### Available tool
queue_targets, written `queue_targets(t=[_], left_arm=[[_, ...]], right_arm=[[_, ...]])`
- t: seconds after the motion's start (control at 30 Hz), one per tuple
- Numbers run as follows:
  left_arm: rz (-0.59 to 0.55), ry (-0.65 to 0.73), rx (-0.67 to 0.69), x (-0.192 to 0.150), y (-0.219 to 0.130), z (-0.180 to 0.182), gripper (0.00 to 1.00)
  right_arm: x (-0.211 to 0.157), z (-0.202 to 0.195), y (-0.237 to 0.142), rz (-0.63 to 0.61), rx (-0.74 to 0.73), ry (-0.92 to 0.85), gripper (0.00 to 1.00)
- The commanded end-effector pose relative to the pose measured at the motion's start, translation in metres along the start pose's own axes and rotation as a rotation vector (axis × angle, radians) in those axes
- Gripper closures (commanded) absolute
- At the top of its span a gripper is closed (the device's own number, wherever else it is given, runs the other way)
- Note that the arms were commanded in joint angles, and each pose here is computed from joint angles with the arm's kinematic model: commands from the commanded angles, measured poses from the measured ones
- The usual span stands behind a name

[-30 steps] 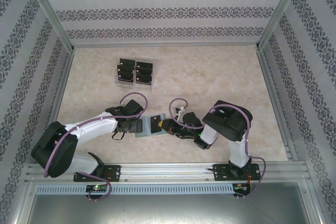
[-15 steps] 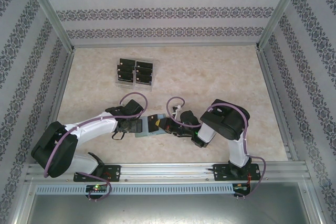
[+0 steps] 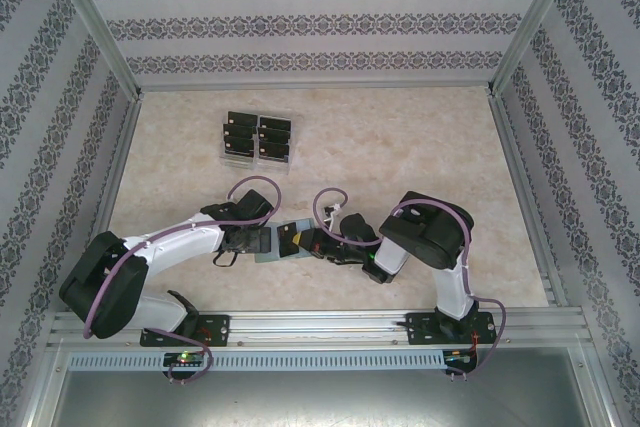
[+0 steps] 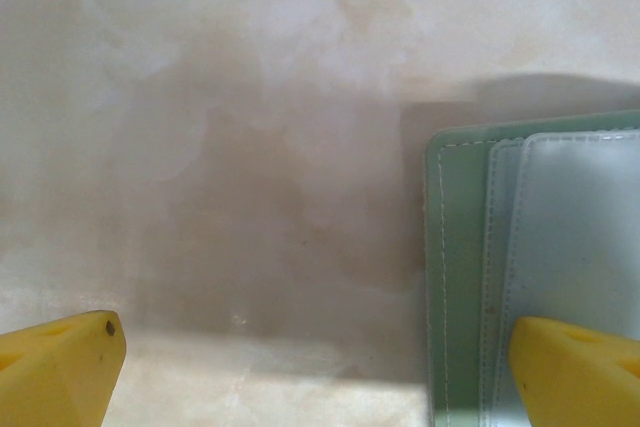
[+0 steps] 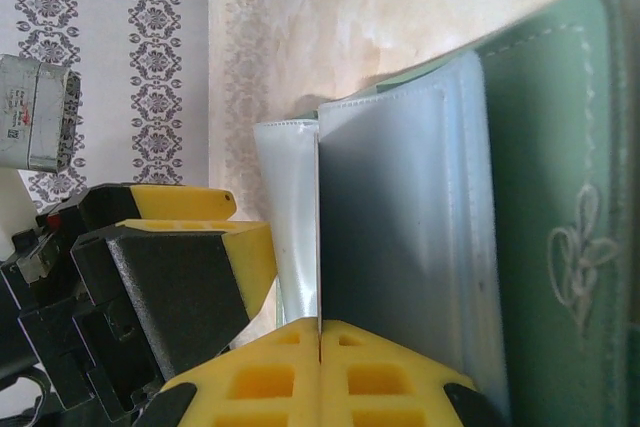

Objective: Put the credit cards into the card holder
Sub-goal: Insert the credit card into the card slot.

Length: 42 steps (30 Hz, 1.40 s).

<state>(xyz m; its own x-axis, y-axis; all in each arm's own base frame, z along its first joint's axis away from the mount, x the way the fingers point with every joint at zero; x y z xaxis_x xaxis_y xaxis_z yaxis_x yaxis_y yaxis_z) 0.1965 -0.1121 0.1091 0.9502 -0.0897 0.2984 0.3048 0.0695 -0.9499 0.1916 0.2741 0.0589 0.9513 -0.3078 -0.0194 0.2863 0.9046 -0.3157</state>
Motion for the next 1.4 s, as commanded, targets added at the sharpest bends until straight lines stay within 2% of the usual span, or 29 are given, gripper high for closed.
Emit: queue_targets(t=[0.0, 0.4, 0.9, 1.37], left_arm=[[0.027, 0.005, 0.029, -0.005, 0.002, 0.005, 0.01], [0.021, 0.003, 0.105, -0.012, -0.008, 0.018, 0.01], [0.070, 0.009, 0.093, -0.015, 0.005, 0.013, 0.01], [0.069, 0.006, 0.089, -0.017, 0.006, 0.013, 0.02]], right_arm=[[-0.008, -0.030, 0.000, 0.021, -0.133, 0.030, 1.00], [0.005, -0.034, -0.006, -0.040, -0.145, 0.056, 1.00], [0.014, -0.033, -0.018, -0.101, -0.170, 0.045, 1.00], [0.011, -0.026, -0.004, -0.033, -0.146, 0.026, 1.00]])
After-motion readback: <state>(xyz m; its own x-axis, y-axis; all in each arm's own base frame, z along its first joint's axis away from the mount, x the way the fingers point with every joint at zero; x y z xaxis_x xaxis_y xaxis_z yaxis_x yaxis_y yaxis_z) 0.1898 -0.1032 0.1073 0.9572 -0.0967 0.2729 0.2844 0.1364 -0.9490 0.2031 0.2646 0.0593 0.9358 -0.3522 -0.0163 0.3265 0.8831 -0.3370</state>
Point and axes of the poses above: each hand's point on the last joint's axis, 136 mm out from that joint toward the fingers, its own y axis out along the fingers, its own z axis along the line the jaws close on, x = y × z, the point moved 9 cm from there along -y, back along the fingers, and after that the axes turned 9 degrees about y, right-handed, at the moved point
